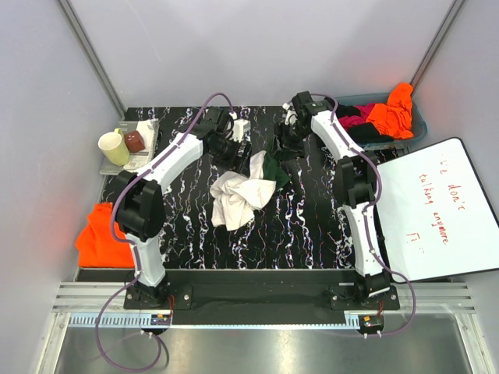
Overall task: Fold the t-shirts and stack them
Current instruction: Flatten the tshirt out
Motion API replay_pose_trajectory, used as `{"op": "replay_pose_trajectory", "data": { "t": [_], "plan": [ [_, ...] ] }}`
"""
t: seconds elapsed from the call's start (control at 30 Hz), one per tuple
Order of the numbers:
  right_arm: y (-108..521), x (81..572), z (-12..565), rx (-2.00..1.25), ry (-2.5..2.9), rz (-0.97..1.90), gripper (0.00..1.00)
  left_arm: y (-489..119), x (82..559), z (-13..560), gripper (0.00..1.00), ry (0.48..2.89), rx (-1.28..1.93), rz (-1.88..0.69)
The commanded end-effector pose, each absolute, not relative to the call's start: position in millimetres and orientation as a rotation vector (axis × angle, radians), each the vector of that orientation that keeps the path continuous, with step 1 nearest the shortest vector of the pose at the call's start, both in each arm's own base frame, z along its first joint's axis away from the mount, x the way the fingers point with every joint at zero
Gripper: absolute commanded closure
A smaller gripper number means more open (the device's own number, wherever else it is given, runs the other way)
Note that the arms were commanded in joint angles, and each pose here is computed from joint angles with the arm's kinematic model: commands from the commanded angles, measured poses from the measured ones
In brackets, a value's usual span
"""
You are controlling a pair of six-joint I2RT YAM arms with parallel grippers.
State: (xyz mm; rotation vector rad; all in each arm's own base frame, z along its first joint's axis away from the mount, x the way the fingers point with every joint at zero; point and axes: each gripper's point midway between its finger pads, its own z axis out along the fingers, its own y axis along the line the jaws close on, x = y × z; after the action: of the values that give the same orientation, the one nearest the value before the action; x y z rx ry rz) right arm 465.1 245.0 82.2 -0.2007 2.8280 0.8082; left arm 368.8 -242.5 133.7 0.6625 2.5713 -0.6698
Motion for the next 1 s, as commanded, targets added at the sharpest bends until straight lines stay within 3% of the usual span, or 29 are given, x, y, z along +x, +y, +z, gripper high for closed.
{"op": "replay_pose_trajectory", "data": {
  "t": [0.0,0.37,0.73,0.9,0.93,0.97],
  "plan": [
    [237,454,150,-0.268,2.715,0.747,0.35,-241,369,145,0.17,2.538,0.671,-0.654],
    [245,442,156,-0.29,2.721,0.834,0.3,-250,363,144,0.15,2.539,0.712,-0.66],
    [277,421,114,-0.367,2.825,0.958,0.3,-270,345,128,0.29,2.59,0.855,-0.612],
    [289,421,105,-0.377,2.836,0.998,0.36,-272,339,118,0.55,2.621,0.886,-0.595],
    [291,420,103,-0.377,2.843,1.019,0.51,-270,339,113,0.62,2.639,0.883,-0.582],
    [291,419,101,-0.376,2.849,1.023,0.6,-269,339,110,0.69,2.647,0.881,-0.569]
  ]
}}
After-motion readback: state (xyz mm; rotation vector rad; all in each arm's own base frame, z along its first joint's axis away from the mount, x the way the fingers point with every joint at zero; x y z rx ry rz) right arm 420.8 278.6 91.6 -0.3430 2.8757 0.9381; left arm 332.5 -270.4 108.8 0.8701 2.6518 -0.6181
